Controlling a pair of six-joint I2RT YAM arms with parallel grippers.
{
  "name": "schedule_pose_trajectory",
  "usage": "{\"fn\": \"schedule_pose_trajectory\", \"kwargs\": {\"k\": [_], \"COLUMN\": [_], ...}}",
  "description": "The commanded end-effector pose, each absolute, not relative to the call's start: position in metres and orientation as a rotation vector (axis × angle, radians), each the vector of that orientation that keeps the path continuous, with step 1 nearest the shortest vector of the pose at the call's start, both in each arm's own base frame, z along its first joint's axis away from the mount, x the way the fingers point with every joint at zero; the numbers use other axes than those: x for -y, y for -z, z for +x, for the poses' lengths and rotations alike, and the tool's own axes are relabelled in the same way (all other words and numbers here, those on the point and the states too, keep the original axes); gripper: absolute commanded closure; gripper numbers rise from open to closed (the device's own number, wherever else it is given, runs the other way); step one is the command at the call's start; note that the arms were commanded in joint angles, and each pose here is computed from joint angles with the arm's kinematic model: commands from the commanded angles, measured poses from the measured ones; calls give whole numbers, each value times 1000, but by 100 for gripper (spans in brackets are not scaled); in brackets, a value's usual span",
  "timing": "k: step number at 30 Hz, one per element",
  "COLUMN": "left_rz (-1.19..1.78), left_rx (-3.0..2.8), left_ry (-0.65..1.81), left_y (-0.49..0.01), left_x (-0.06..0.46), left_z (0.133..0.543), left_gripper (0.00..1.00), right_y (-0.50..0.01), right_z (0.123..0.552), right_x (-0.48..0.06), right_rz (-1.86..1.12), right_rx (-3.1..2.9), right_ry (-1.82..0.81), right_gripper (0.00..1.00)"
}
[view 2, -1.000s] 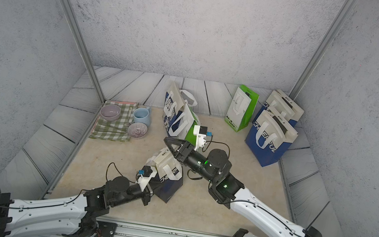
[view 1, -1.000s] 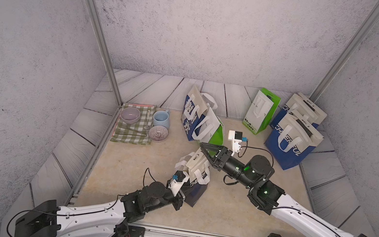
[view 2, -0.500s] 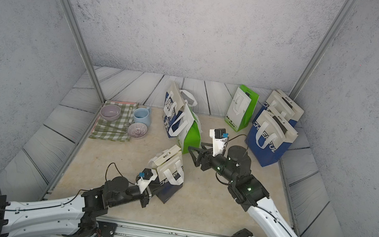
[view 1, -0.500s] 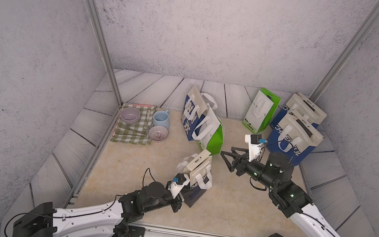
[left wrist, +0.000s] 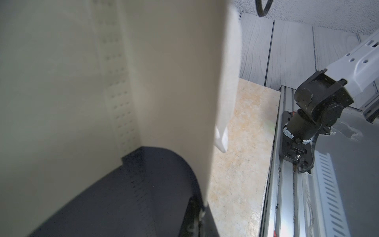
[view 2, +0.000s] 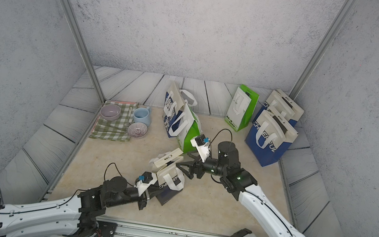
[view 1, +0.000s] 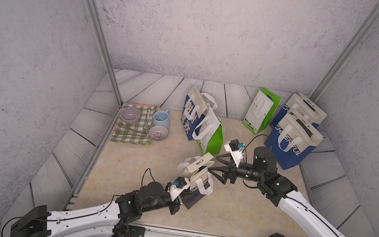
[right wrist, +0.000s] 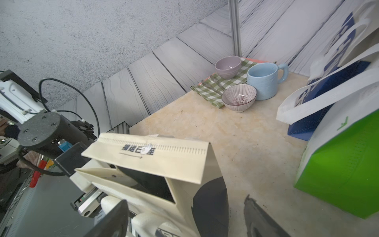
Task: Open the takeout bag
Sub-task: Pick up the takeout bag at the center of the board.
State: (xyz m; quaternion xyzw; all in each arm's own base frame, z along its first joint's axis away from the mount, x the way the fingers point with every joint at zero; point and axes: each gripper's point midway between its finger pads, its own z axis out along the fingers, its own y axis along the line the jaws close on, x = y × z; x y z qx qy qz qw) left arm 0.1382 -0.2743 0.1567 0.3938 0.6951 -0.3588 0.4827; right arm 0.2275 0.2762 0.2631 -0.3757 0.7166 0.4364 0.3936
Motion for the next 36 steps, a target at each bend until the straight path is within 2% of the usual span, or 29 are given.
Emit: {"fn": "schedule_pose_trajectory", "kwargs": {"k": [1, 7, 12, 14, 15, 16, 19, 21, 27, 36], "left_rz": [974, 964, 950, 927, 917, 905, 848, 785, 692, 618], "left_rx": [-1639, -1646, -1655, -1674, -1686, -1698, -1722, -1731, -1734, -1763], "left_ry": [912, 908, 912, 899, 889, 880, 847, 821, 762, 696], "left_y": [-174, -174, -177, -178, -178, -178, -180, -185, -204, -238], "left_x": [280, 279, 282, 281, 279, 278, 269, 262, 239, 213], "left_z": [134, 136, 138, 142, 144, 145, 151, 157, 162, 164], "left_gripper": [100, 100, 100, 91, 82, 72, 52, 46, 39, 39], "right_y": [-268, -261, -262, -267, -268, -271, -283, -295, -320, -350], "right_z": [221, 202, 198, 197, 198, 201, 208, 214, 219, 242], "right_x": [-284, -296, -300, -300, -299, -297, -286, -275, -243, -184], "right_rz": [-1022, -1124, -1140, -1144, -1142, -1128, -1069, -998, -878, -593], "right_rx": [-1760, -1741, -1727, -1713, -1711, -1714, -1685, -1660, -1658, -1705], "right_ry": [-1161, -1241, -1266, -1267, -1252, -1220, -1115, -1035, -884, -600], "right_gripper": [14, 31, 62, 86, 97, 100, 100, 100, 100, 100]}}
